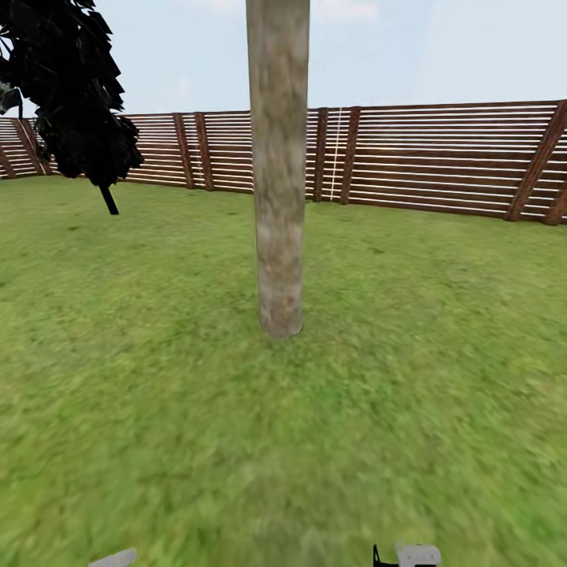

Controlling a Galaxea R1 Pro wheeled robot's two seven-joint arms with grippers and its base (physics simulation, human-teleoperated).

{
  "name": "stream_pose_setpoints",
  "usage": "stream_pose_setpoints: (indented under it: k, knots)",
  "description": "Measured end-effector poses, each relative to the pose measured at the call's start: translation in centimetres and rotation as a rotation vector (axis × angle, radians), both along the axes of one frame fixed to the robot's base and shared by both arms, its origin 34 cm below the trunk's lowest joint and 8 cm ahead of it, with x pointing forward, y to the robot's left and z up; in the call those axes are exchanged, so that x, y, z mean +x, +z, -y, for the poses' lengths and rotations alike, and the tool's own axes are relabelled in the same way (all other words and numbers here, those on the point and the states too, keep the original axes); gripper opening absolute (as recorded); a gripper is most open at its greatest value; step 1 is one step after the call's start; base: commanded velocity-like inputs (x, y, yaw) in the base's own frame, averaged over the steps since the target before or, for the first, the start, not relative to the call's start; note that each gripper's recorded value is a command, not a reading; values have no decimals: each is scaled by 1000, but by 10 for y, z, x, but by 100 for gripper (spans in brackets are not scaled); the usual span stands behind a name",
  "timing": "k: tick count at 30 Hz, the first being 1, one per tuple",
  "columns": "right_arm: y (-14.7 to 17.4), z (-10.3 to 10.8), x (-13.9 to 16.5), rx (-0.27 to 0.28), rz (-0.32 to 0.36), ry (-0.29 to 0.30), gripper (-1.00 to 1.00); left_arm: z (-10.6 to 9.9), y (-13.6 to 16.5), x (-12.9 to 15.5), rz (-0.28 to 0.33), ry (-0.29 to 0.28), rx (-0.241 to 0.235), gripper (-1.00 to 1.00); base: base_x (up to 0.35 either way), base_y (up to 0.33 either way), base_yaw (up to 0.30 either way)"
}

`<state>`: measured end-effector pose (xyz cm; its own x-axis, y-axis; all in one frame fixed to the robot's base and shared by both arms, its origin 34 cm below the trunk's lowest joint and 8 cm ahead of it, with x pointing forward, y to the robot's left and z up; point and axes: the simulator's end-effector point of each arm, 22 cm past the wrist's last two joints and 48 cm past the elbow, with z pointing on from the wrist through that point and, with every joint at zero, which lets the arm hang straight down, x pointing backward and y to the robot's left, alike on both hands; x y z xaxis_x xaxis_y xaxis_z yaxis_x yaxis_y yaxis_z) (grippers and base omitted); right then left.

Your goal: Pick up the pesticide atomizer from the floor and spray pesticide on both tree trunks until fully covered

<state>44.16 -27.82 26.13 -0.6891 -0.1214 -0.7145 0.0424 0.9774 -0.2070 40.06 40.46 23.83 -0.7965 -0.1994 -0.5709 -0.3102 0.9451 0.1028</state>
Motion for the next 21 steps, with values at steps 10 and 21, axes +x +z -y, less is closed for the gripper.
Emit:
stream_pose_setpoints:
  k: [10, 21]
  knots:
    - [0, -1, 0, 2, -1, 0, 100, -22, 5, 0, 2, 10, 32, -100, 339, 0, -47]
    - [22, 5, 38, -8, 93, 0, 100, 1, 11, 30, 34, -135, 9, -100, 333, -40, -127]
